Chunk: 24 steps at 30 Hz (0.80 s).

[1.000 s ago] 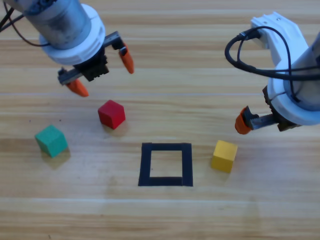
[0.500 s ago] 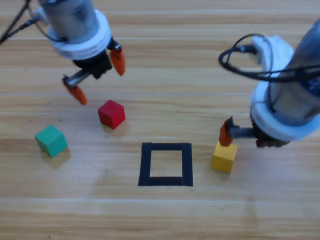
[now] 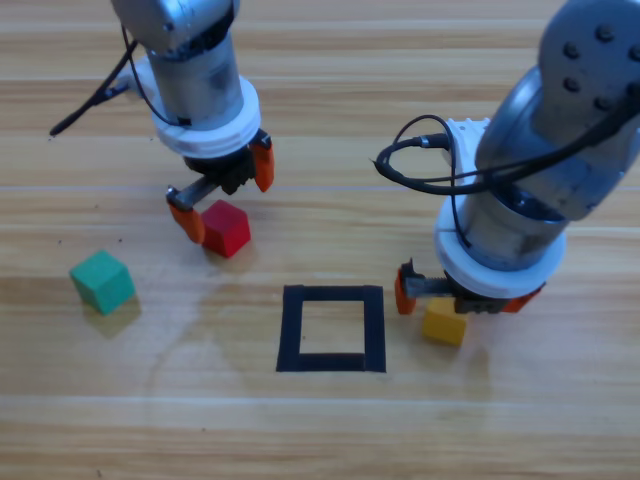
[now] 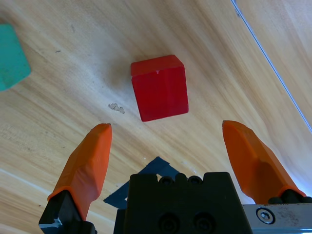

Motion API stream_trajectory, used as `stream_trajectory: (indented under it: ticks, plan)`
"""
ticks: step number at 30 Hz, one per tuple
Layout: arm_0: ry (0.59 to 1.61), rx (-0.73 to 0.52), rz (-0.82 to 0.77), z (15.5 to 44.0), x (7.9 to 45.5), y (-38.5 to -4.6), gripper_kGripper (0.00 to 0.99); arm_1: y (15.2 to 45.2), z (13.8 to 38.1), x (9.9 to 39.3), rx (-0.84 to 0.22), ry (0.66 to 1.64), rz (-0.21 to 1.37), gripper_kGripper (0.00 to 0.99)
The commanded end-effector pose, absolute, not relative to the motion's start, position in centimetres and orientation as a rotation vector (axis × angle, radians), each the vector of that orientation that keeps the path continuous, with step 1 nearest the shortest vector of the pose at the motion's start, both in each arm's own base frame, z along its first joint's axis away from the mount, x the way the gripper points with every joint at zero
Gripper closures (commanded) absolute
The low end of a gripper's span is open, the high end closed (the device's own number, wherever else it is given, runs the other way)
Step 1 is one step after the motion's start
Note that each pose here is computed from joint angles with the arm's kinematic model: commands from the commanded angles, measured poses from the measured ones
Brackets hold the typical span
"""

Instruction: Stack the blocks in the rectangular block: red at the bottom, yellow in the middle, green on top

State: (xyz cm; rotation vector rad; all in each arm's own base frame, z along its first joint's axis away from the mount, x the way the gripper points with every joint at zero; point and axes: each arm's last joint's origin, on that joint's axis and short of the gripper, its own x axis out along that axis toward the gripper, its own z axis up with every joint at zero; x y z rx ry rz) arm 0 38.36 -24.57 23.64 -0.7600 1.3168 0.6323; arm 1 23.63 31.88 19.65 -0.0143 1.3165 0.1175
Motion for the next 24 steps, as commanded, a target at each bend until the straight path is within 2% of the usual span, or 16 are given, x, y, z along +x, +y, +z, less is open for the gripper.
stream_trajectory:
  ticks: [1,7,8,10,12,15,17,20,24]
  plan:
    - [1.359,-0.735,0.705,19.9,39.9,-24.6,0.03,33.6,16.9,23.9,-0.032,1.335,0.111,0.045]
    - [1.366,-0.739,0.728,18.8,40.8,-23.9,0.03,33.4,16.2,24.0,-0.037,1.339,0.084,0.26]
    - [1.366,-0.743,0.729,18.9,40.9,-23.8,0.03,33.4,16.2,24.1,-0.039,1.336,0.079,0.327]
    - [1.362,-0.75,0.733,18.9,41.2,-23.5,0.03,33.3,16.1,24.1,-0.046,1.332,0.074,0.6]
    - [1.361,-0.755,0.74,18.8,41.4,-23.3,0.033,33.2,16.2,24.1,-0.052,1.327,0.068,0.807]
    - [1.36,-0.763,0.751,18.7,41.6,-22.9,0.047,32.9,16.4,24.0,-0.058,1.325,0.062,0.964]
    - [1.362,-0.763,0.757,18.5,41.7,-22.8,0.076,32.6,16.7,23.9,-0.064,1.324,0.06,0.99]
    - [1.373,-0.756,0.77,17.8,41.7,-22.7,0.145,32.1,18.5,23.5,-0.062,1.312,0.08,0.99]
    - [1.385,-0.758,0.803,16.5,41.8,-22.9,0.337,29.7,24.2,21.9,-0.032,1.254,0.147,0.99]
